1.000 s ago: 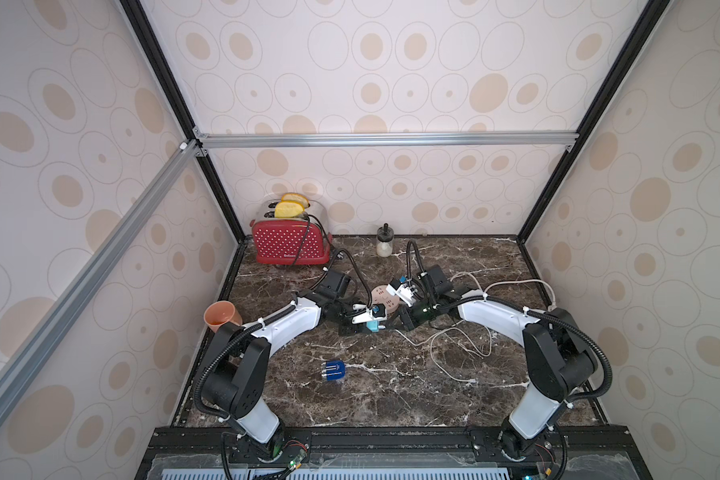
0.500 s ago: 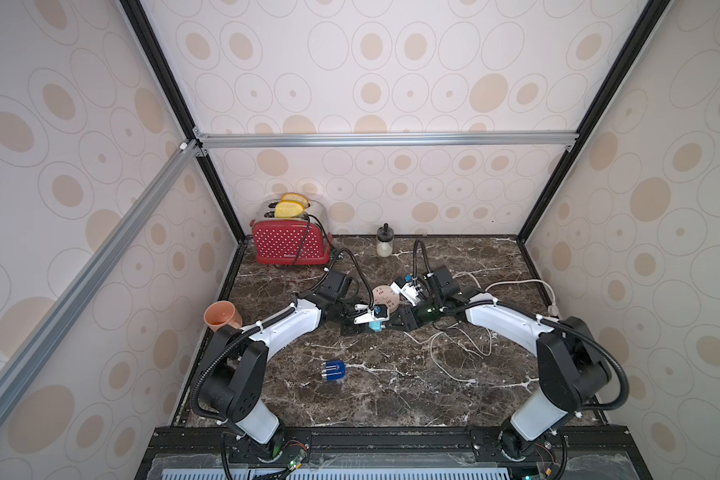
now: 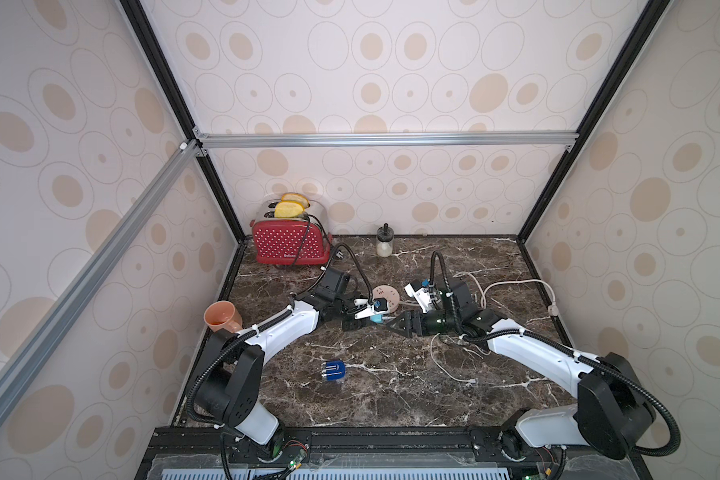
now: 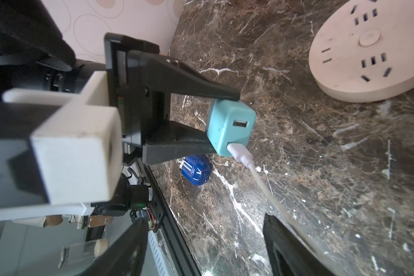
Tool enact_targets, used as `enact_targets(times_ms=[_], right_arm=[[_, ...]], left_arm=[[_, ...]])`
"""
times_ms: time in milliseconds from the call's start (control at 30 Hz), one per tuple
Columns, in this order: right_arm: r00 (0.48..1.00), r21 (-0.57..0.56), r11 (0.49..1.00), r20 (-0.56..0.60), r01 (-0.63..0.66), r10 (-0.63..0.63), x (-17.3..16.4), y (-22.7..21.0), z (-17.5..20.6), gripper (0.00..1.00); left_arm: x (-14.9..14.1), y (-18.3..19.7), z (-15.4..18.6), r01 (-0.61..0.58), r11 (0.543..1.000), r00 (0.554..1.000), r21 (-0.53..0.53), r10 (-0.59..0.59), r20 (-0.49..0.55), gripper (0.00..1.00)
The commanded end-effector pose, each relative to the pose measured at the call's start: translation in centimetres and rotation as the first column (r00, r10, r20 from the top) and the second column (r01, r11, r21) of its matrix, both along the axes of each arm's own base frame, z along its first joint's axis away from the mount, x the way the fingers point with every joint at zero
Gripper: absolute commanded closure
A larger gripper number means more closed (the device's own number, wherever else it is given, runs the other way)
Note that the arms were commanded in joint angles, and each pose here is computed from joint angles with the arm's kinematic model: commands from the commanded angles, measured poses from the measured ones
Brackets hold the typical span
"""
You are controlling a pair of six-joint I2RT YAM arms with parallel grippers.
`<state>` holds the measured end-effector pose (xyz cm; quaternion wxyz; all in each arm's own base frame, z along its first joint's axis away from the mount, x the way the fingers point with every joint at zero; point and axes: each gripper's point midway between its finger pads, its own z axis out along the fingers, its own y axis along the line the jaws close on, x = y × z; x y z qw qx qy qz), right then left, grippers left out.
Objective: Charge the electric shaver
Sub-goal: Insert the charging cable into the plug, then insert the plug into the socket.
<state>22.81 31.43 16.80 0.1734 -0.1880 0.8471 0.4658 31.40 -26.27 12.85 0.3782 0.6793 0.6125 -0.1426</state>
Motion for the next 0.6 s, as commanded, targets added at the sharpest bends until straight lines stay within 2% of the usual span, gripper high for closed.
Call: enact_targets(times_ms=[0, 167, 333, 567], right_arm=[[0.996, 0.035, 0.996, -0.03, 0.085, -0.083, 0.7, 0.3, 0.3, 0.24], [0.994, 0.039, 0.993, -0.024, 0.11, -0.109, 2.1, 1.4, -1.0, 0.27], [0.993, 0.059, 0.992, 0.011, 0.116, -0.116, 4.2, 3.0, -1.1, 0.29], [0.993, 0.107, 0.988, 0.043, 0.107, -0.112, 5.5, 4.3, -0.5, 0.35]], left_arm=[[0.5, -0.1, 1.8, -0.017, 0.999, 0.998, -0.03, 0.018, 0.052, 1.0], [0.0, -0.5, 2.2, 0.002, 0.998, 0.999, -0.065, 0.0, 0.034, 1.0], [-0.4, -0.6, 2.2, 0.013, 0.997, 1.0, -0.076, -0.011, 0.023, 1.0], [-0.5, -0.7, 2.1, 0.019, 0.996, 1.0, -0.083, -0.017, 0.017, 1.0]])
